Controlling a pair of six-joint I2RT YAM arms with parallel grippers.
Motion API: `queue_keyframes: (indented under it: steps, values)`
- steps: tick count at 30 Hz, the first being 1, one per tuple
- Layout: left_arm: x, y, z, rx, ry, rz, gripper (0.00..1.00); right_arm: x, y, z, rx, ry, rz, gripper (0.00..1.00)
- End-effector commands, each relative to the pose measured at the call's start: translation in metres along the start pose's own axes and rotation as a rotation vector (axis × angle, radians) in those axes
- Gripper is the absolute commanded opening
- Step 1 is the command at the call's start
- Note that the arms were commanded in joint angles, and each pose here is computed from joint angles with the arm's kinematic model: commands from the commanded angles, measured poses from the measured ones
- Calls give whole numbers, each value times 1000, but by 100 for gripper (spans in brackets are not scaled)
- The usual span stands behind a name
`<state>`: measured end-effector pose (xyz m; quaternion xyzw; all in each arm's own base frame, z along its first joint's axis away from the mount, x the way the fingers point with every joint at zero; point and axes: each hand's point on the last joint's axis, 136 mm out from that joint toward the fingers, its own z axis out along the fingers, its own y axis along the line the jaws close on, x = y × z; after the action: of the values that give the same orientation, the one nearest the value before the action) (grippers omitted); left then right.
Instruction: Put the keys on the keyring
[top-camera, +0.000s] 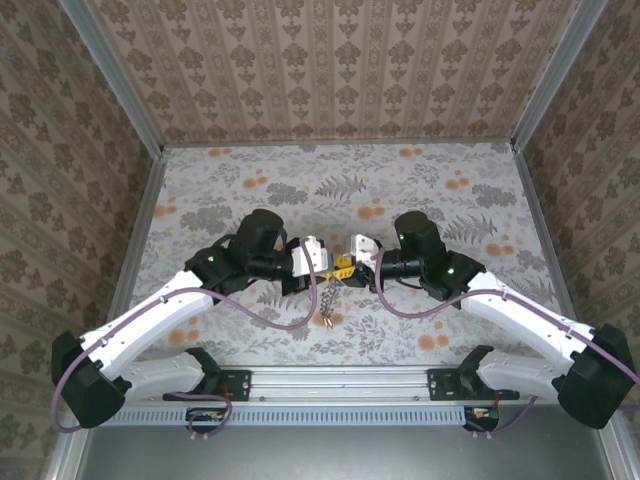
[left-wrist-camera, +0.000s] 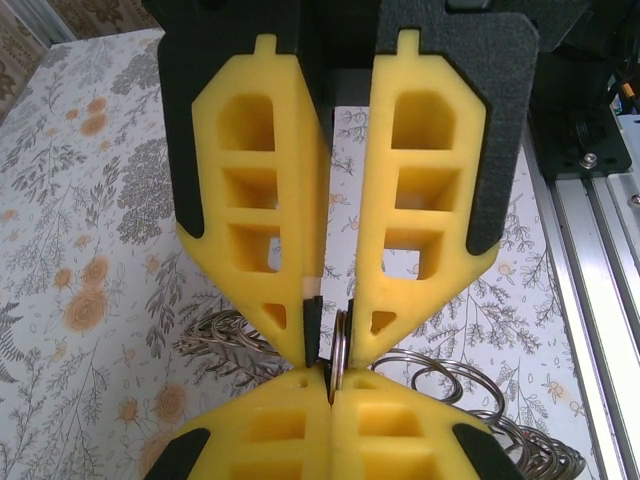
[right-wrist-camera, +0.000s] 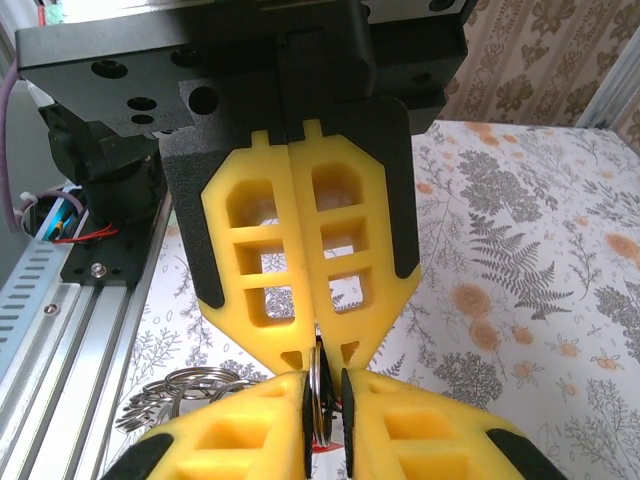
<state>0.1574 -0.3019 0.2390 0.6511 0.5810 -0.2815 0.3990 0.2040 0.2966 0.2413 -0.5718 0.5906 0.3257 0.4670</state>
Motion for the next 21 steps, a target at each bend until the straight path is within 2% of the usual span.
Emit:
queue_keyframes:
  steps: [1,3,6,10,11,13,17,21]
  values:
    - [-38,8,-10,-22,-117,52,0,4,0,3,1,41,8,17]
    - [-39,9,-10,-29,-122,51,0,6,-2,4,6,53,13,14]
    - [-39,11,-10,-41,-129,46,0,10,-2,6,5,76,17,0]
    - [-37,15,-10,-76,-133,26,1,4,-3,6,18,45,16,0]
    - [-35,15,-11,-83,-131,19,12,-1,-5,4,31,17,10,0]
    - [-29,9,-14,-83,-128,13,25,-11,-7,-2,56,-42,-9,0]
    - [-8,-2,-19,-101,-117,-12,32,-29,-4,-16,52,-160,-40,0]
    - [5,-6,-21,-134,-123,-18,39,-37,4,-26,27,-211,-98,0]
